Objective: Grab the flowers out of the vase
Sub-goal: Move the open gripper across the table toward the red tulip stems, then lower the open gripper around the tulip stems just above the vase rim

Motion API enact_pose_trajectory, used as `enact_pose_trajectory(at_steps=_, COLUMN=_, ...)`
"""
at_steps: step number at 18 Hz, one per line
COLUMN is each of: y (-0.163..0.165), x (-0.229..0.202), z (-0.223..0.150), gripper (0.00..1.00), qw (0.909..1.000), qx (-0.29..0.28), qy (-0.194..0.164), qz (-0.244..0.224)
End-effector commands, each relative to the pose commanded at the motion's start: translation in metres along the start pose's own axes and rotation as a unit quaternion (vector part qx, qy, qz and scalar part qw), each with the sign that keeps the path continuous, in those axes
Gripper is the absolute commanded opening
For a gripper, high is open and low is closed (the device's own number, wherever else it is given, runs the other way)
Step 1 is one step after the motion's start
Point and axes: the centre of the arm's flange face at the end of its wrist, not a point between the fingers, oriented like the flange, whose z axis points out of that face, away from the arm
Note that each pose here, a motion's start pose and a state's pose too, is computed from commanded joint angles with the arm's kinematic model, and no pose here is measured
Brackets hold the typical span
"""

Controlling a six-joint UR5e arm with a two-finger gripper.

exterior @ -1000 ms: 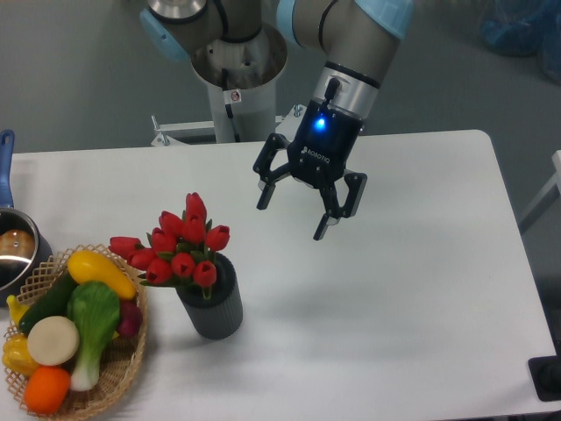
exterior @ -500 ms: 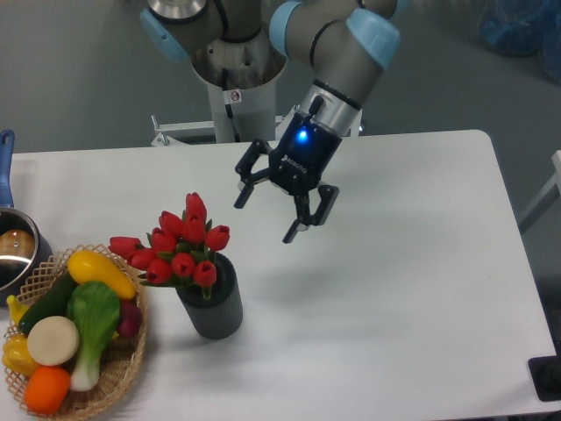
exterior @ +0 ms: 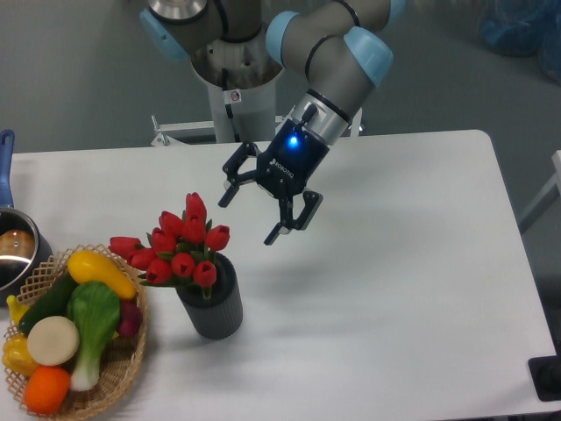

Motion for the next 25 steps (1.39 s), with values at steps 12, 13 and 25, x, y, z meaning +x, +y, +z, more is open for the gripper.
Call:
enact_pose_trajectory(at_steps=12, y=0.001, x=0.004, z=0.031, gripper=1.0, qw=0.9968, qx=-0.001, qy=0.03, qz=0.074)
enact_pose_trajectory(at_steps=13, y=0.001, x=0.003, z=0.035, gripper=1.0, qw=0.9966, qx=-0.001, qy=0.034, qz=0.075)
enact_pose_trajectory(at_steps=25, y=0.003, x=0.0, z=0.065, gripper=1.0, qw=0.9954, qx=0.005, qy=0.063, qz=0.071)
